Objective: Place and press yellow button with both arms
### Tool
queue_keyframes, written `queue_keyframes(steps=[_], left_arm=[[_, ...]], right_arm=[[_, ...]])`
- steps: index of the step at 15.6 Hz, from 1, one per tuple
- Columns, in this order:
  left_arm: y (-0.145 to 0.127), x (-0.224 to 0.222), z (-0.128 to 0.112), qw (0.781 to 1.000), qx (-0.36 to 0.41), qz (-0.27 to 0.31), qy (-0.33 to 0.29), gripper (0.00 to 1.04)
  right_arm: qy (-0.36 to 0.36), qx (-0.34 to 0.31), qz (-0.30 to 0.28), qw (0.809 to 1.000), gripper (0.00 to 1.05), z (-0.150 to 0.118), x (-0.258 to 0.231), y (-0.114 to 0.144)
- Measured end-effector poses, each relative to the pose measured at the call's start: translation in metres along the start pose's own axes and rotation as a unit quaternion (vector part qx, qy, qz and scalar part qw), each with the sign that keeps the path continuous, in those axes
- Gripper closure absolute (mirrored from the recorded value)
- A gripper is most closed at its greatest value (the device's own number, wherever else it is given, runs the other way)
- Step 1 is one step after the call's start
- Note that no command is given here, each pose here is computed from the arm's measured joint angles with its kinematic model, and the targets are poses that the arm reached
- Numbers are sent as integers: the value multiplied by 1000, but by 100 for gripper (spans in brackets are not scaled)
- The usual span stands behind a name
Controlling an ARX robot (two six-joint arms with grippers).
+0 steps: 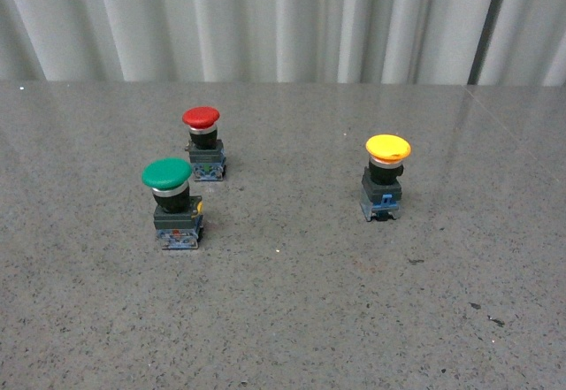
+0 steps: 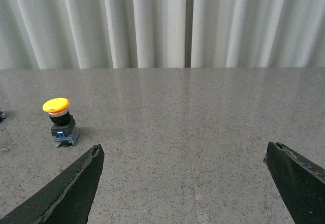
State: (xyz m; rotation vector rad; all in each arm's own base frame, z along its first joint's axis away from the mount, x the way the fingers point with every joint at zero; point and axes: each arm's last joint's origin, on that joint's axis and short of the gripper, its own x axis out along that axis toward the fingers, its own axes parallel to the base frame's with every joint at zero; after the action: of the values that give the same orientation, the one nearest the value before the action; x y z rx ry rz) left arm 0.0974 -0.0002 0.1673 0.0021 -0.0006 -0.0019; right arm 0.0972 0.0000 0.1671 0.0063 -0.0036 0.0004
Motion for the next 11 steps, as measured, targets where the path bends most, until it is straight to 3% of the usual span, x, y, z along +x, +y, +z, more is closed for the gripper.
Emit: queue_keyframes(steps=[5,6,7,8,10,11], left_arm=[[0,0,0,1000,0,0,0,15],[0,0,0,1000,0,0,0,6],[0,0,0,1000,0,0,0,7],[0,0,0,1000,0,0,0,7],[0,0,0,1000,0,0,0,7],[0,0,0,1000,0,0,0,7]], right_arm=[[0,0,0,1000,6,0,0,0],[46,29,-16,998,6,-1,0,0],[73,81,-36,993,6,7,10,-2],[49,124,-44,990,6,31,23,-5],[-32,143,-10,989,6,88,61,2],[-39,142,11,989,6,102,85,10]])
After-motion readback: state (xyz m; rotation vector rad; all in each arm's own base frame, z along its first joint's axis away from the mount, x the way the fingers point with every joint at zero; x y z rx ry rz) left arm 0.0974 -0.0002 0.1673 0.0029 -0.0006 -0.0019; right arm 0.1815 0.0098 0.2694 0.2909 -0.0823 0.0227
